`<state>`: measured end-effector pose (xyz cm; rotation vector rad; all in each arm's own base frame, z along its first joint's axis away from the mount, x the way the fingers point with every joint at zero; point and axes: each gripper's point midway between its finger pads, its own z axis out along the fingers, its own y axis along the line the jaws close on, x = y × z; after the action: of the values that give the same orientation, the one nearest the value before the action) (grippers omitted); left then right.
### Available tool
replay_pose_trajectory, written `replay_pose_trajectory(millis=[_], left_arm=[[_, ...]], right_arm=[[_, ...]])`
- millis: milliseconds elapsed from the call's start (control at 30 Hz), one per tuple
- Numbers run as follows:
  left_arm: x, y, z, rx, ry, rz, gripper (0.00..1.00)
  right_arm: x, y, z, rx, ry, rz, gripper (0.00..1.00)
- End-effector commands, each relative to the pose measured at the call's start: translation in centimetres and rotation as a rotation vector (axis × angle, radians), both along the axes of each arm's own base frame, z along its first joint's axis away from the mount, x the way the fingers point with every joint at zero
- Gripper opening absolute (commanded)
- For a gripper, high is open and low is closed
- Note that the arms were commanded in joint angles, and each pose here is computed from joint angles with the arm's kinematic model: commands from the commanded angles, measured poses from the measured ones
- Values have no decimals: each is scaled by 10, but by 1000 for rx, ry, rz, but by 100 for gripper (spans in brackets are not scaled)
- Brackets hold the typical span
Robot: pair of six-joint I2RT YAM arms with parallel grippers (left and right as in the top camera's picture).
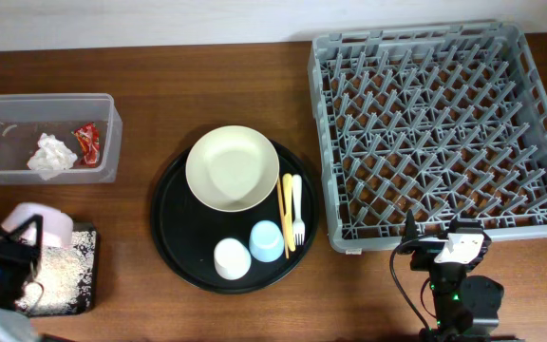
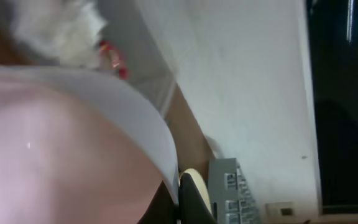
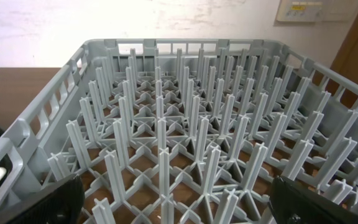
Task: Sort waste into correct bins and load items into the dishwasher rack
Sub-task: 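Return the empty pink bowl to the round tray and release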
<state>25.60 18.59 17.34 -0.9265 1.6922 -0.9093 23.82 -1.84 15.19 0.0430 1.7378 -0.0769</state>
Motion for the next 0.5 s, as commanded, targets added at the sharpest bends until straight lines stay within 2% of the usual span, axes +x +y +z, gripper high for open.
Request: replay_pose_trajectory(millis=[0, 133, 167, 267, 367, 467], left_arm=[[15, -20, 49, 73, 32, 27, 1], [37, -96, 51, 144, 171, -135, 1], [42, -112, 45, 209, 236, -172, 1], [43, -166, 29, 524, 433, -290, 0], [34, -204, 2, 685, 553, -401, 1], [25, -234, -42, 741, 710, -557, 1]], right_arm=[[0, 0, -3, 1, 4, 0, 98], [0, 0, -3, 1, 4, 0, 98], [0, 0, -3, 1, 4, 0, 98], [0, 0, -3, 1, 4, 0, 98], [0, 0, -3, 1, 4, 0, 98], [0, 0, -3, 1, 5, 0, 98]])
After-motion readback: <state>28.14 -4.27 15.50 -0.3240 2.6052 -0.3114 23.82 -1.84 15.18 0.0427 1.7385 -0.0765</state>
